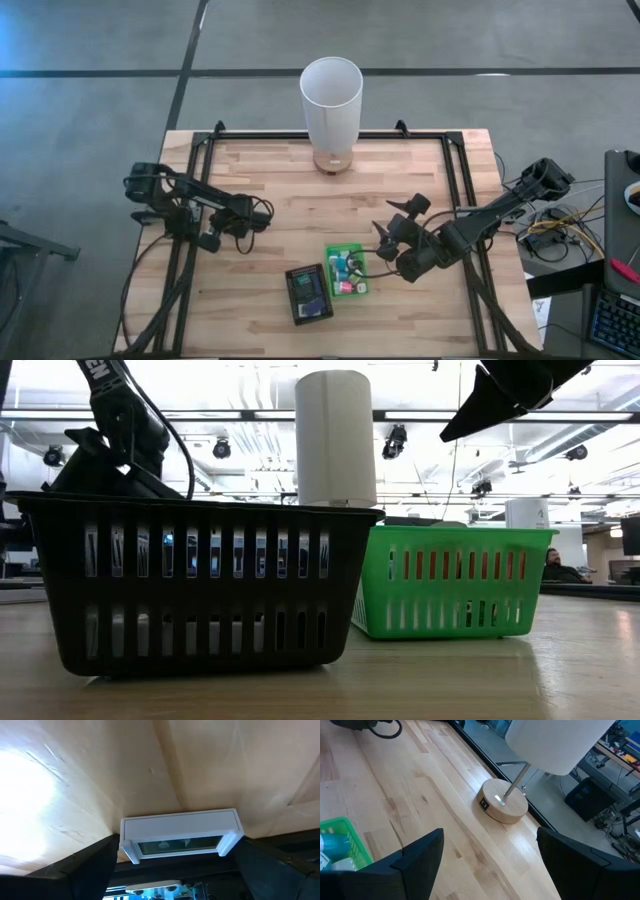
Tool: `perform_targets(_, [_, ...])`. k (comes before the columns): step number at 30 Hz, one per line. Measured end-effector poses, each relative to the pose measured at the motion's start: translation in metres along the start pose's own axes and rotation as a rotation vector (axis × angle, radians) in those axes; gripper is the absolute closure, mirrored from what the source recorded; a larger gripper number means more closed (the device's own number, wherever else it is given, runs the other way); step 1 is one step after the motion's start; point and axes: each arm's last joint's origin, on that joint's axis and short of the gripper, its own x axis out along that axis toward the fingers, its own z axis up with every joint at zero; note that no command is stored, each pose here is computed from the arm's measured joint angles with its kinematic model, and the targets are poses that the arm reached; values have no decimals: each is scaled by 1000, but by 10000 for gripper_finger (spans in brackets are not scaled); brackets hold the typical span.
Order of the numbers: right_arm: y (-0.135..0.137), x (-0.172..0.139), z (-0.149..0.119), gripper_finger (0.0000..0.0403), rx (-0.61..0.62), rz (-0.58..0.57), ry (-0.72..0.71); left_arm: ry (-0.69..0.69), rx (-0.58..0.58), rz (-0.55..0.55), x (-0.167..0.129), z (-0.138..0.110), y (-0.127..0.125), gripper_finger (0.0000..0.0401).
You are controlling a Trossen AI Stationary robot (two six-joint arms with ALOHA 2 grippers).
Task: Pick & Place Office items
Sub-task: Put the white digital clock into the black bin
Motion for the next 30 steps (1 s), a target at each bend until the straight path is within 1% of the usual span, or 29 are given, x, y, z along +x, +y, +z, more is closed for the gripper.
perform_targets(11, [0, 0, 0, 90, 3, 4, 2, -10, -6, 28, 0, 1, 1, 9])
perform_targets(15, [0, 0, 0, 90, 4, 4, 2, -15, -13, 54, 0, 2, 2, 16])
perform_targets(19, [0, 0, 0, 90, 6, 5, 1, -17, -13, 60, 0, 3, 3, 45])
perform_targets(24, [1, 0, 1, 90, 10, 7, -1, -18, -7, 66, -1, 3, 3, 117])
perform_targets(30, [1, 0, 1, 90, 13, 8, -2, -16, -9, 74, -1, 3, 3, 117])
